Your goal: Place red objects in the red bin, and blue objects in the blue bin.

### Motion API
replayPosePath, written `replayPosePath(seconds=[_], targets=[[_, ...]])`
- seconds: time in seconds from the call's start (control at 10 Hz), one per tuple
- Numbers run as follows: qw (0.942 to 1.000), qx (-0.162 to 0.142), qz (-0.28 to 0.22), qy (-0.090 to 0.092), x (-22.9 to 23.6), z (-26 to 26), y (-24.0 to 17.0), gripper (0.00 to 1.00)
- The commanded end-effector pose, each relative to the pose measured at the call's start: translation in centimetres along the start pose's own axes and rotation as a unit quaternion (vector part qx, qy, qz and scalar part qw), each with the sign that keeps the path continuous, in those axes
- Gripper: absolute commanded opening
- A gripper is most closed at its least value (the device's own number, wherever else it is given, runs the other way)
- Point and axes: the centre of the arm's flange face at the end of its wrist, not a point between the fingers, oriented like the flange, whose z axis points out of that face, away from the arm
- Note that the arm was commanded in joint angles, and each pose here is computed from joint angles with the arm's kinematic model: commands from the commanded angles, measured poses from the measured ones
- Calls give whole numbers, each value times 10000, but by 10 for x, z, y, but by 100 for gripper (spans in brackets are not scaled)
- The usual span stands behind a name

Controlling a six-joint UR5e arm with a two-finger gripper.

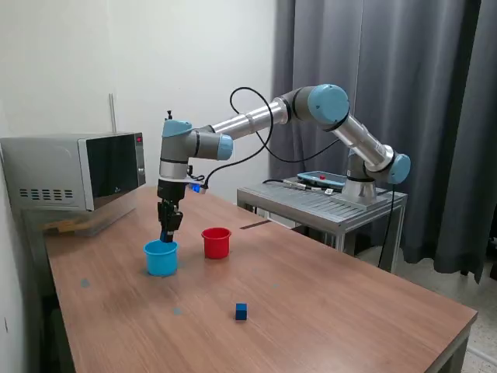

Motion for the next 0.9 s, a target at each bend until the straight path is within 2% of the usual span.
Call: replayPosePath(seconds=[0.0,0.5,0.6,0.8], targets=[[10000,2,7,0,-1,2,1,0],[10000,4,30,-7,0,2,0,0],[10000,-4,45,-9,-2,2,0,100],[10000,-5,45,0,0,2,0,100]])
